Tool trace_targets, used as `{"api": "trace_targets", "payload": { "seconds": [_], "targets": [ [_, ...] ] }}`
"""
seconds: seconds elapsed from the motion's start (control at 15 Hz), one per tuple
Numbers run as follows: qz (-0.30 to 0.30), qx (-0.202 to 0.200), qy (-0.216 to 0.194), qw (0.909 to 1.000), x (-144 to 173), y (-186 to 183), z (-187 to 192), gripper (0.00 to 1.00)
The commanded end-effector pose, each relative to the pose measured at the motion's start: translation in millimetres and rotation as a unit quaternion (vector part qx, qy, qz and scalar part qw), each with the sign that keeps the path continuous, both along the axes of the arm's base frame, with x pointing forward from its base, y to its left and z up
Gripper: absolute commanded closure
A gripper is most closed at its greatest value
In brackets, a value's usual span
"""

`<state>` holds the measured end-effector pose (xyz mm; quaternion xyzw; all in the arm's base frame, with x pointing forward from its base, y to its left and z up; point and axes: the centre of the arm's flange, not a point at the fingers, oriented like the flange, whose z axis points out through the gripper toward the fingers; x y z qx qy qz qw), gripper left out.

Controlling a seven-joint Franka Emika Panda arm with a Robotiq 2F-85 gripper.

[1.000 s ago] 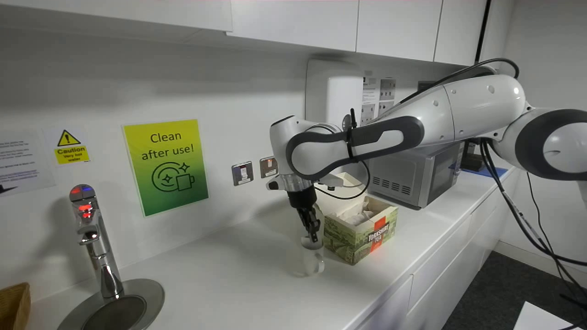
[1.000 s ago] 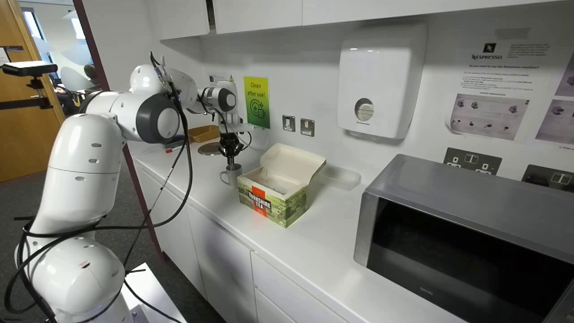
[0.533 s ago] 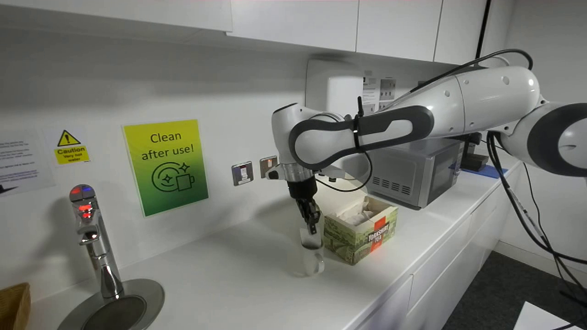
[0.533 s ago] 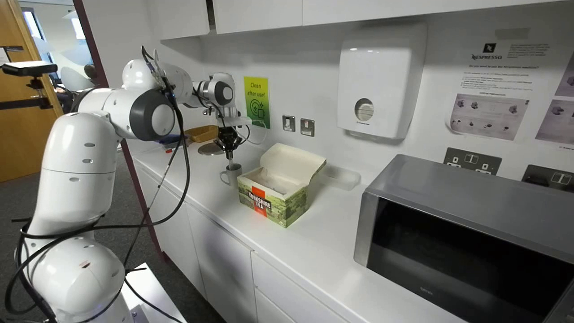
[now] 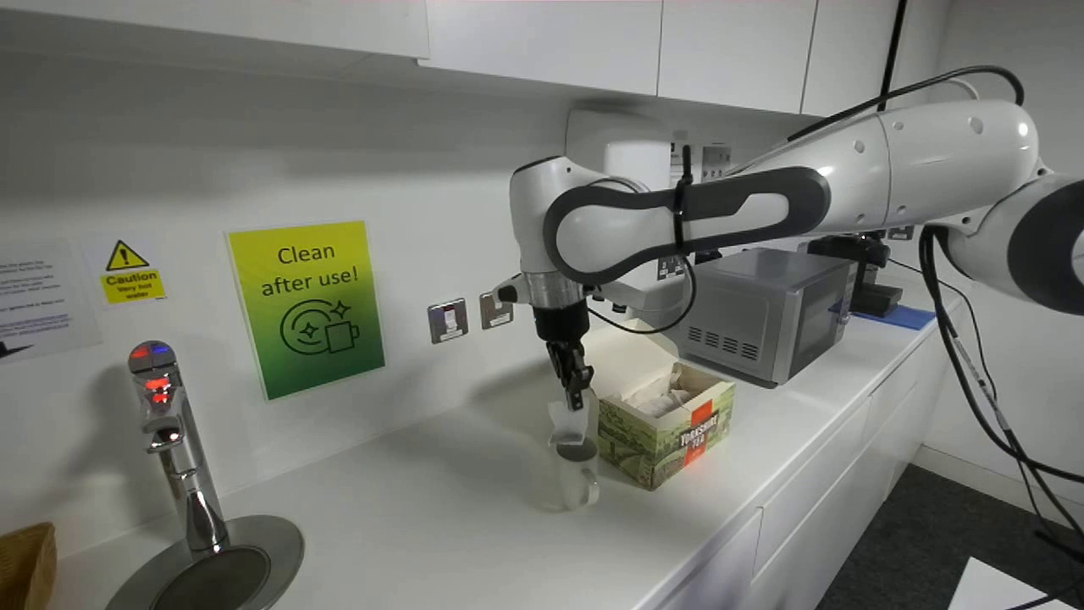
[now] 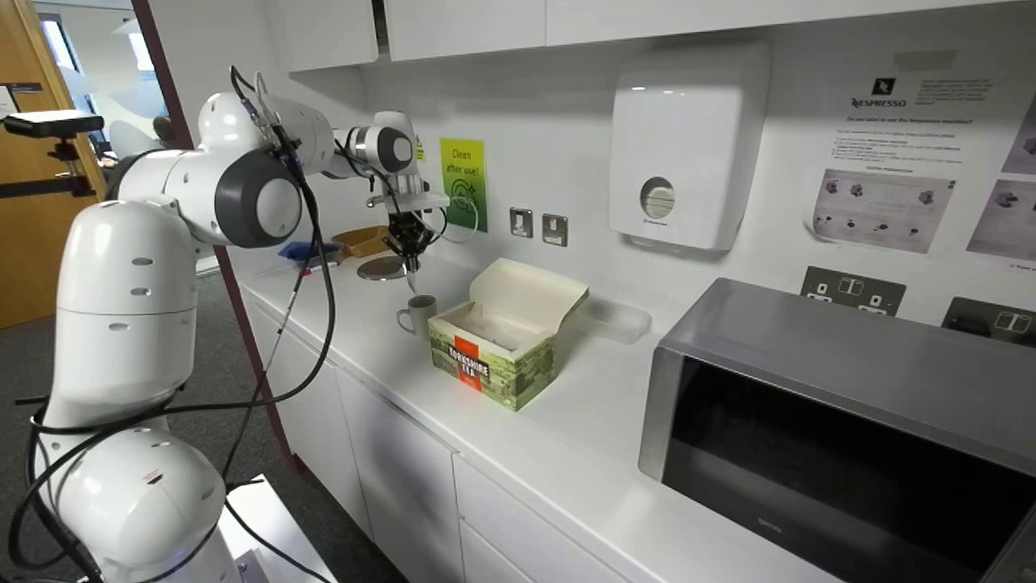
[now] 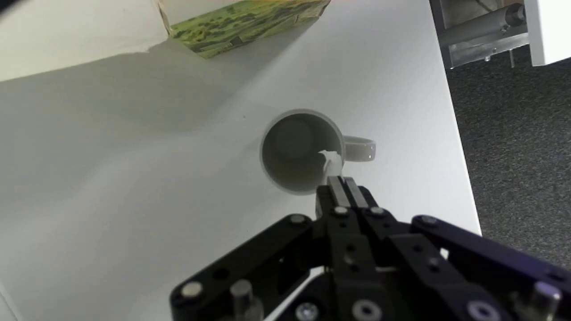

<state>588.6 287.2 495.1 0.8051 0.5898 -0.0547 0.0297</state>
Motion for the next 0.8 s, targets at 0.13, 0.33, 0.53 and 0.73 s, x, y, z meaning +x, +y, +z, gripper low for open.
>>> {"api": "trace_targets", "payload": {
  "seconds": [0.13,0.33,0.53,0.73],
  "targets": [
    [-0.022,0.019,-0.036,0.9989,-20.0,-24.0,39.4,1.0],
    [-0.051,0.026,-0.05,0.9971,-24.0,-43.4,52.2,1.0],
    [-0.09,0.04,-0.059,0.9934,-24.4,-71.3,62.6,1.0],
    [-0.132,0.054,-0.068,0.9874,-20.8,-102.5,68.6,1.0]
  ]
}}
